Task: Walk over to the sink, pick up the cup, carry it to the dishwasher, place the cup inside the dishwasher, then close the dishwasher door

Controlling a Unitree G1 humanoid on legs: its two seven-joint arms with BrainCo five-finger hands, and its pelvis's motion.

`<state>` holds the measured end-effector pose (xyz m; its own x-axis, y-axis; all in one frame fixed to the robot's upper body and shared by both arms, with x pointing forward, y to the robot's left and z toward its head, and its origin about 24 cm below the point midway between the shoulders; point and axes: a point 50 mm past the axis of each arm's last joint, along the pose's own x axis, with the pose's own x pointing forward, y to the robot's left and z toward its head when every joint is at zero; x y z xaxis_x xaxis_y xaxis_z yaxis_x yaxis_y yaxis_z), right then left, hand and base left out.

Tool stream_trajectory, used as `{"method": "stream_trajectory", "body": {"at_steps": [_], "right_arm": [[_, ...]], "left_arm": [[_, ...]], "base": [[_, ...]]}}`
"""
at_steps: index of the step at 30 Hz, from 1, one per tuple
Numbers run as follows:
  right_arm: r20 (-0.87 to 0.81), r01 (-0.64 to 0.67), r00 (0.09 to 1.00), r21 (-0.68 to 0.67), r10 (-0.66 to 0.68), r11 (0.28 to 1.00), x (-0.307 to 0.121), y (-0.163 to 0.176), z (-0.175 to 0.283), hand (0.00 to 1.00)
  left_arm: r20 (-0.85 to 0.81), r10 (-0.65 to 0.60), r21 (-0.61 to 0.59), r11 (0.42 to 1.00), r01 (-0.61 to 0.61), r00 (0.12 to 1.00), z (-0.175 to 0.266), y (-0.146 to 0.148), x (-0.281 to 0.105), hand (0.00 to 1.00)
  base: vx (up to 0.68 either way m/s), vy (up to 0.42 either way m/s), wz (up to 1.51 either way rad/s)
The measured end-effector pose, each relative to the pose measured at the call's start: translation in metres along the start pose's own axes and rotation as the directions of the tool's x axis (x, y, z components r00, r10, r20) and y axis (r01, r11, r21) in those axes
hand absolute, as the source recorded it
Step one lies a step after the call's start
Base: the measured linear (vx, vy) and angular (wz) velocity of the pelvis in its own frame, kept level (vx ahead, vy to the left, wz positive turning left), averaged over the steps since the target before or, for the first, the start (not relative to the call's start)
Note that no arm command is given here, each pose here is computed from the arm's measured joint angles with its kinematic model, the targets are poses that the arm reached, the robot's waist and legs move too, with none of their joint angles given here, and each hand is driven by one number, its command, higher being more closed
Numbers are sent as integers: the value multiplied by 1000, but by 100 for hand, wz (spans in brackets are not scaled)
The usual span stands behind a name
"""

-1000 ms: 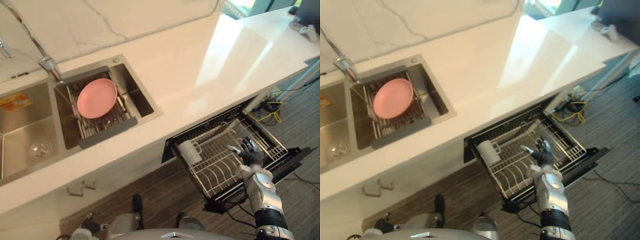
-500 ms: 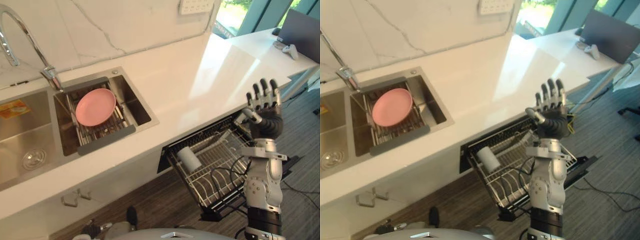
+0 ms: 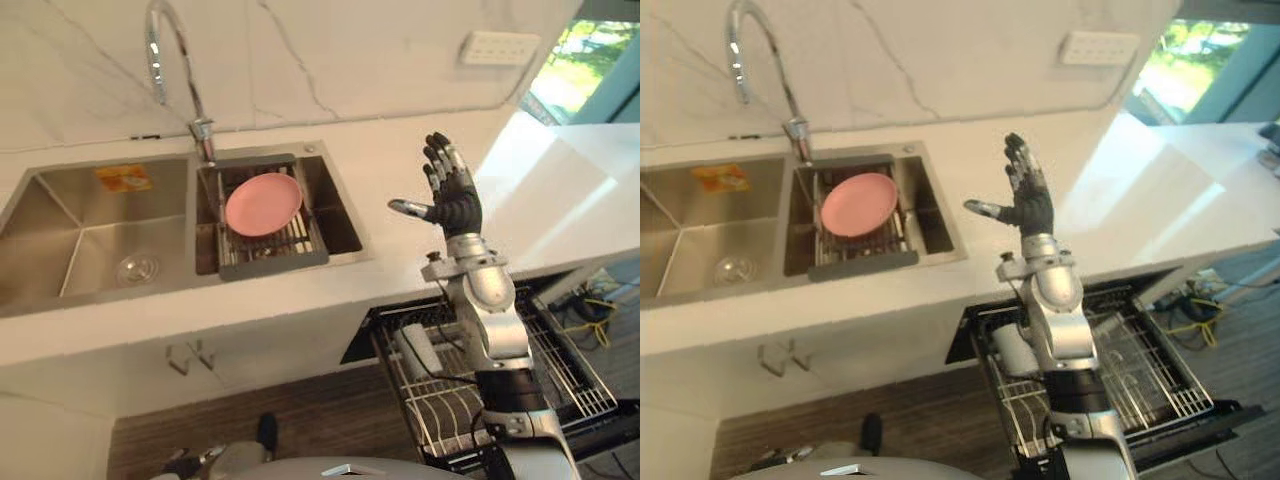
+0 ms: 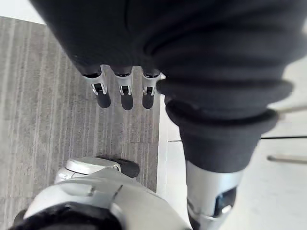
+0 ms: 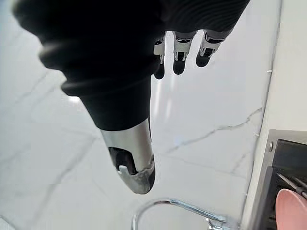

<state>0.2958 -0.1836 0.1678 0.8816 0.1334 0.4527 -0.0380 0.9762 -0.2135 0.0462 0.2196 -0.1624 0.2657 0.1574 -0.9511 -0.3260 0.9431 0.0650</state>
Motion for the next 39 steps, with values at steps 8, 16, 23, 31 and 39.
{"method": "stream_trajectory", "body": {"at_steps": [8, 16, 23, 31, 39], "right_arm": [[-125, -43, 992, -200, 18, 979, 9, -2, -14, 0], [-186, 64, 977, -232, -109, 971, -6, -20, -26, 0], [-211, 142, 949, -377, -234, 915, -34, -44, -33, 0], [-225, 210, 897, -542, -381, 814, -90, -71, -32, 0], [-76, 209, 956, -504, -285, 838, -77, -53, -9, 0]], "left_arm": [[-47, 22, -36, 999, -24, 999, -10, 8, -1, 0], [-79, 34, -67, 997, -39, 996, -11, 8, -1, 0], [-159, 56, -54, 996, -65, 986, -30, 12, -3, 0], [-116, 64, 53, 997, -58, 991, -17, 17, -2, 0], [37, 32, 56, 998, -34, 999, 30, 5, 2, 0]], "base": [[-40, -39, 47], [-27, -57, 70], [6, 54, -13], [96, 154, -5], [132, -20, 2]]}}
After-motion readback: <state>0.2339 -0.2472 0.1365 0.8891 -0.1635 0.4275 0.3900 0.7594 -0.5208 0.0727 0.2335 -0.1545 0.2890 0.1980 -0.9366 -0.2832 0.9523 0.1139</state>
